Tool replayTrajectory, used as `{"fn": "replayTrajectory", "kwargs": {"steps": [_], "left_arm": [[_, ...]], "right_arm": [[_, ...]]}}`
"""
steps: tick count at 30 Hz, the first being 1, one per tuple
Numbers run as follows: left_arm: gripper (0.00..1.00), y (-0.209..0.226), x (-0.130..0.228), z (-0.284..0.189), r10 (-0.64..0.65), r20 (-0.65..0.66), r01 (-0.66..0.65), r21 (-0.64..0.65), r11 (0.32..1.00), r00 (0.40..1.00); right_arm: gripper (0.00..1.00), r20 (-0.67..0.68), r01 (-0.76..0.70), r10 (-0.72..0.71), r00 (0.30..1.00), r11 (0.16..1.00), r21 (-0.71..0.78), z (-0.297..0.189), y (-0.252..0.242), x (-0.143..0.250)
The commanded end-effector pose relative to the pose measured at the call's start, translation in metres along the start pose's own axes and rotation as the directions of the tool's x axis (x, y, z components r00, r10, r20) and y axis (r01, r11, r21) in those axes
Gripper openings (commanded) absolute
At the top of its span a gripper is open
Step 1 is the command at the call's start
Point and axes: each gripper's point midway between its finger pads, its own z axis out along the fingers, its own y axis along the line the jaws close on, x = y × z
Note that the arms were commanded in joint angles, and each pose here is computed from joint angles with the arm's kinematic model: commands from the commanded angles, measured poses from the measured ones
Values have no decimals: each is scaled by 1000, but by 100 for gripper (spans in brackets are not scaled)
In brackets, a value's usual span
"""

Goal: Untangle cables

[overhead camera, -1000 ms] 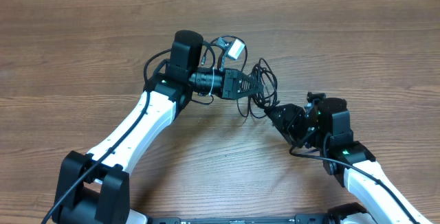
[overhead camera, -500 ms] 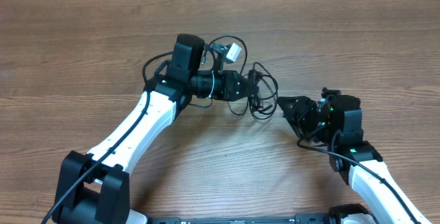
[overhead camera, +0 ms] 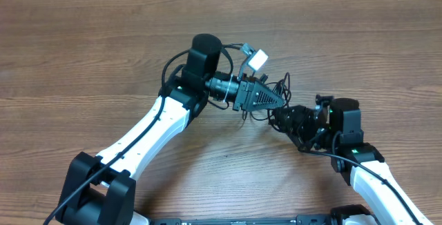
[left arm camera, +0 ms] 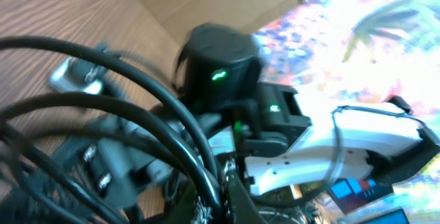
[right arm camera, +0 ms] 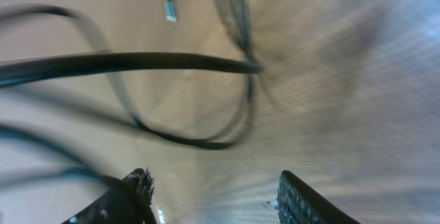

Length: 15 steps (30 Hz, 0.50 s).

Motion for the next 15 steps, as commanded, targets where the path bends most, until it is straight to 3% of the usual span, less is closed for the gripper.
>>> {"fn": "replayTrajectory", "kwargs": {"steps": [1, 8, 15], "left_arm": [[4, -41, -8, -15, 60, -38, -55, 131, 990, 997], [4, -59, -30, -49, 205, 5, -204, 138, 969, 979], [4, -39, -48, -101, 198, 97, -202, 35, 979, 975]], "right_arm": [[56, 77, -17, 4, 997, 986, 167, -3, -37, -10], [56, 120, -93, 55, 991, 938, 335, -7, -77, -10], [56, 141, -107, 57, 988, 921, 374, -10, -86, -12]]}}
